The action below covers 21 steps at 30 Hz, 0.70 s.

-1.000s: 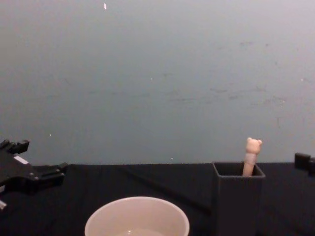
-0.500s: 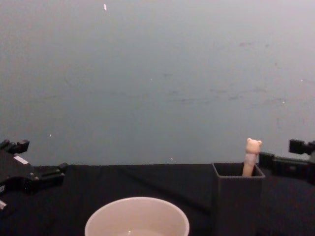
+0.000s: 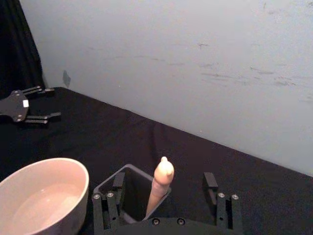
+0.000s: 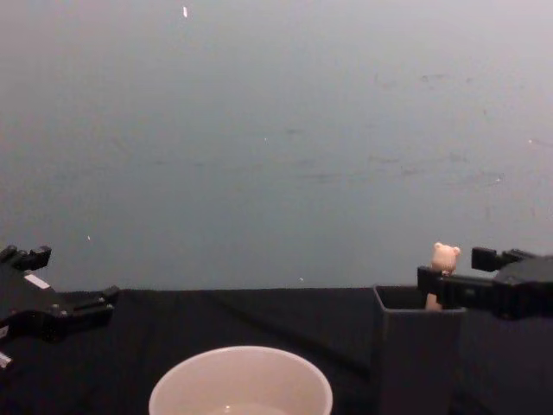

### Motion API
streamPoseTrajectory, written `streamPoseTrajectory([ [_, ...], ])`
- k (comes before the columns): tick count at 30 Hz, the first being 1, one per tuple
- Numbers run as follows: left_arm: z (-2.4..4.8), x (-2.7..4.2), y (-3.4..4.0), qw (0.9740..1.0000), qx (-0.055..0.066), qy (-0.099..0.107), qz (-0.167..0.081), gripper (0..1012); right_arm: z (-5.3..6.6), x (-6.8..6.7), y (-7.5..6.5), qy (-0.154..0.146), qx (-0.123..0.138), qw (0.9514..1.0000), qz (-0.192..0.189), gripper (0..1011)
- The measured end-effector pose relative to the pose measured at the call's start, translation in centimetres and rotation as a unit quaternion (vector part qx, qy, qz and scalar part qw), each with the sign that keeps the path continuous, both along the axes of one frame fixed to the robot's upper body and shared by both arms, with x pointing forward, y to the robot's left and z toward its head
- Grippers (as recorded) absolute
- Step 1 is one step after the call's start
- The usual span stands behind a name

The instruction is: Pick up the stirring spoon with one hand, stir inside the cup, then place it back in its original position.

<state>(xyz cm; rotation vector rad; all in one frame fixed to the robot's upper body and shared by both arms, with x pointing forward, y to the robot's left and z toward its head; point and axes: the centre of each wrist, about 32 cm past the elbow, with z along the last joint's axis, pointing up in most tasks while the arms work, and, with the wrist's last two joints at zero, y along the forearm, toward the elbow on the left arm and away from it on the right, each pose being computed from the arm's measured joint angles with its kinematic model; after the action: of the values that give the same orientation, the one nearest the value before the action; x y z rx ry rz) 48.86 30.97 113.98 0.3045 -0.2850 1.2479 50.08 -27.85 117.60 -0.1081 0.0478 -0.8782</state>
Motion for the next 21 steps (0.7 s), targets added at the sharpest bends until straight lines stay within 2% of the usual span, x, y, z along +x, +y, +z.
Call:
streamPoseTrajectory([
  [6, 0.00, 0.00, 0.00, 1.0000, 0.000, 0.000, 0.000, 1001, 0.0, 0.8, 0.2, 0.002, 0.001, 1.0000, -0.004, 1002],
  [21, 0.00, 0.00, 0.00, 1.0000, 0.000, 0.000, 0.000, 1001, 0.1, 1.6, 0.6, 0.015, 0.005, 0.9999, -0.007, 1002],
])
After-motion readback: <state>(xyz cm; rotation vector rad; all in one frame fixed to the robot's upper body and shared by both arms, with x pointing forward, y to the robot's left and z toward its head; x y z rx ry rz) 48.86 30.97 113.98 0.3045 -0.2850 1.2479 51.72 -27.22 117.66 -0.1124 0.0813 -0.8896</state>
